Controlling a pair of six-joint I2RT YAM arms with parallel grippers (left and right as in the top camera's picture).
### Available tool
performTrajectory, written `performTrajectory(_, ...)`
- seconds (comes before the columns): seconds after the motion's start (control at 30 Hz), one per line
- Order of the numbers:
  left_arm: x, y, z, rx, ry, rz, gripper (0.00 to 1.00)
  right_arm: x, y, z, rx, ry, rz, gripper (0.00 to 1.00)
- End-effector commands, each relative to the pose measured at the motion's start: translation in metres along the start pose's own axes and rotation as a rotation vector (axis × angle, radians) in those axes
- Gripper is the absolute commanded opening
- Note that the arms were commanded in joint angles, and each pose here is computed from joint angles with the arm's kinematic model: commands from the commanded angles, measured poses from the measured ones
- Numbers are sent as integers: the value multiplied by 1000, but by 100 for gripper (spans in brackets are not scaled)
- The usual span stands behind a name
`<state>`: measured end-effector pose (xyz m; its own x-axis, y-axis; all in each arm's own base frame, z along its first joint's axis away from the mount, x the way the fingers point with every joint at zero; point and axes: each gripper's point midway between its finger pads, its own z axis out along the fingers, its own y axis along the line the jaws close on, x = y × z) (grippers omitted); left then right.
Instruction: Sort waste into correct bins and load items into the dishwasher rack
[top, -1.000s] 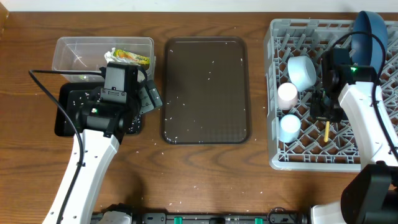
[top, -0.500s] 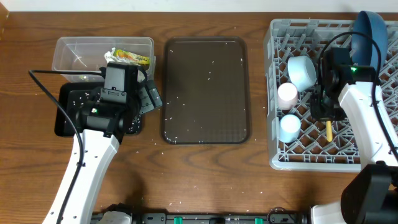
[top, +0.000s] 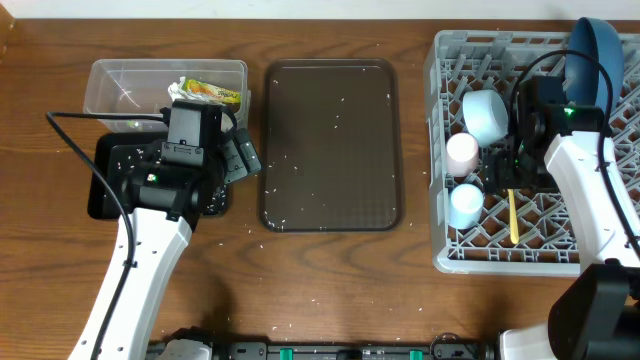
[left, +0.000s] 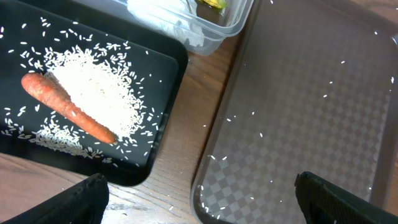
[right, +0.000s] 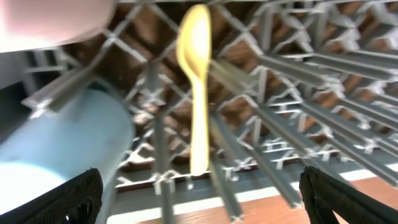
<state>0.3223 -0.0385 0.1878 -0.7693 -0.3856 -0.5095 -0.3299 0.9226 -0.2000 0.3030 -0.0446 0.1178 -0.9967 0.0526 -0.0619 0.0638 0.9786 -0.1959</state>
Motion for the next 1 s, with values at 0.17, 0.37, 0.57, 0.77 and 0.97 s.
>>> performTrajectory(0.17, -3, 2, -1, -9, -6, -9, 98, -18, 19, -129, -233, -320, 24, 99)
performTrajectory(0.37, -3, 2, -1, -9, -6, -10, 98, 3, 14, -196, -290, -527, 47, 99)
performTrajectory(0.57, -3, 2, -1, -9, -6, -9, 98, 37, -8, -224, -208, -634, 67, 99)
performTrajectory(0.77, -3, 2, -1, -9, -6, -9, 98, 64, -34, -250, -130, -756, 165, 99)
performTrajectory(0.97, -3, 2, -1, -9, -6, -9, 98, 59, -40, -268, -75, -940, 91, 99)
